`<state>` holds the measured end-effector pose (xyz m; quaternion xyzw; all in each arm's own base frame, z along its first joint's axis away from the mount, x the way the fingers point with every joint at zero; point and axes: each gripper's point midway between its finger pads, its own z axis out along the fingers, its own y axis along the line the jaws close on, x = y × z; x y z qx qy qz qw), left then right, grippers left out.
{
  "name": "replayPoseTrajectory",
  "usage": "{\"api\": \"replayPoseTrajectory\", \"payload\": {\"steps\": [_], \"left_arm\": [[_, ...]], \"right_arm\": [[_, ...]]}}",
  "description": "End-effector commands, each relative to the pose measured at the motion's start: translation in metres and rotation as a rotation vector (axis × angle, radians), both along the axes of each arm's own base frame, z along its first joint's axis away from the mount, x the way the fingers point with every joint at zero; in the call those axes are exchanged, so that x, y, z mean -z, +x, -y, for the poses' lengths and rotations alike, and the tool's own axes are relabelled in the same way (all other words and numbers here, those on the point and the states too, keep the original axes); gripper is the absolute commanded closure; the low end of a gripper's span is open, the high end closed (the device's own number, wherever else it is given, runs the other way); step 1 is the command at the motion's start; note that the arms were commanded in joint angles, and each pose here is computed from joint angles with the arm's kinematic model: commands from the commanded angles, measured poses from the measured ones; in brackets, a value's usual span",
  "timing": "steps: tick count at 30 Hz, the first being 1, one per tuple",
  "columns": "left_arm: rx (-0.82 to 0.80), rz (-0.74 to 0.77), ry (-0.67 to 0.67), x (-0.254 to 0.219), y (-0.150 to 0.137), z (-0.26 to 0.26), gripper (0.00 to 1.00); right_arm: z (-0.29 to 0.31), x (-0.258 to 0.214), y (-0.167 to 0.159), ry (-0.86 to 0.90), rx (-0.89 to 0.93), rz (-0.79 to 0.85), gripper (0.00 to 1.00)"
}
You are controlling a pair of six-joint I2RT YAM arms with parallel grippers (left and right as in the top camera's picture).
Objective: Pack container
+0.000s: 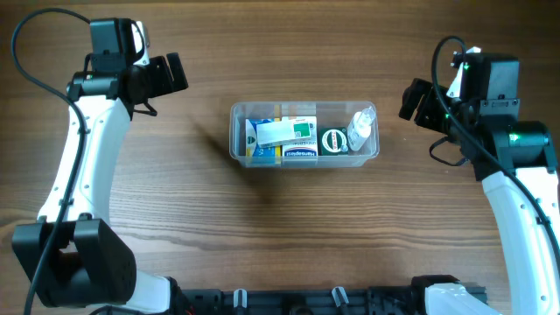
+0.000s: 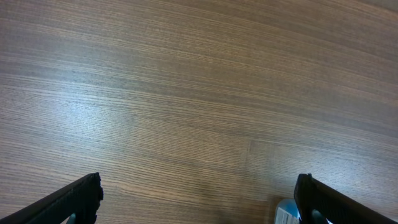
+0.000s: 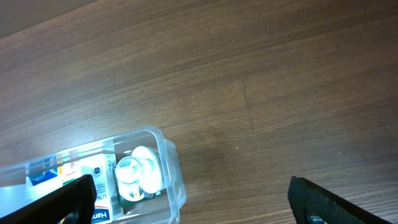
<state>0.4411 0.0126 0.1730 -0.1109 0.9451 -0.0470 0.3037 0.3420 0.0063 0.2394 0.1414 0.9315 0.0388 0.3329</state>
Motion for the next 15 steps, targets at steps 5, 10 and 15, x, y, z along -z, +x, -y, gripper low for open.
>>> {"api": "replayPoseTrajectory", "payload": {"steps": [5,10,15], "left_arm": [[-0.016,0.011,-0.002,-0.005,-0.001,-0.002,0.00],[-0.016,0.011,-0.002,-0.005,-0.001,-0.002,0.00],[-0.016,0.011,-0.002,-0.005,-0.001,-0.002,0.00]], "right_arm": [[0.001,-0.008,0.000,-0.011,-0.004,0.021,0.00],[0.002,-0.029,-0.010,-0.008,-0.004,0.088,0.00],[0.002,-0.061,-0.028,-0.003,-0.003,0.195,0.00]]}}
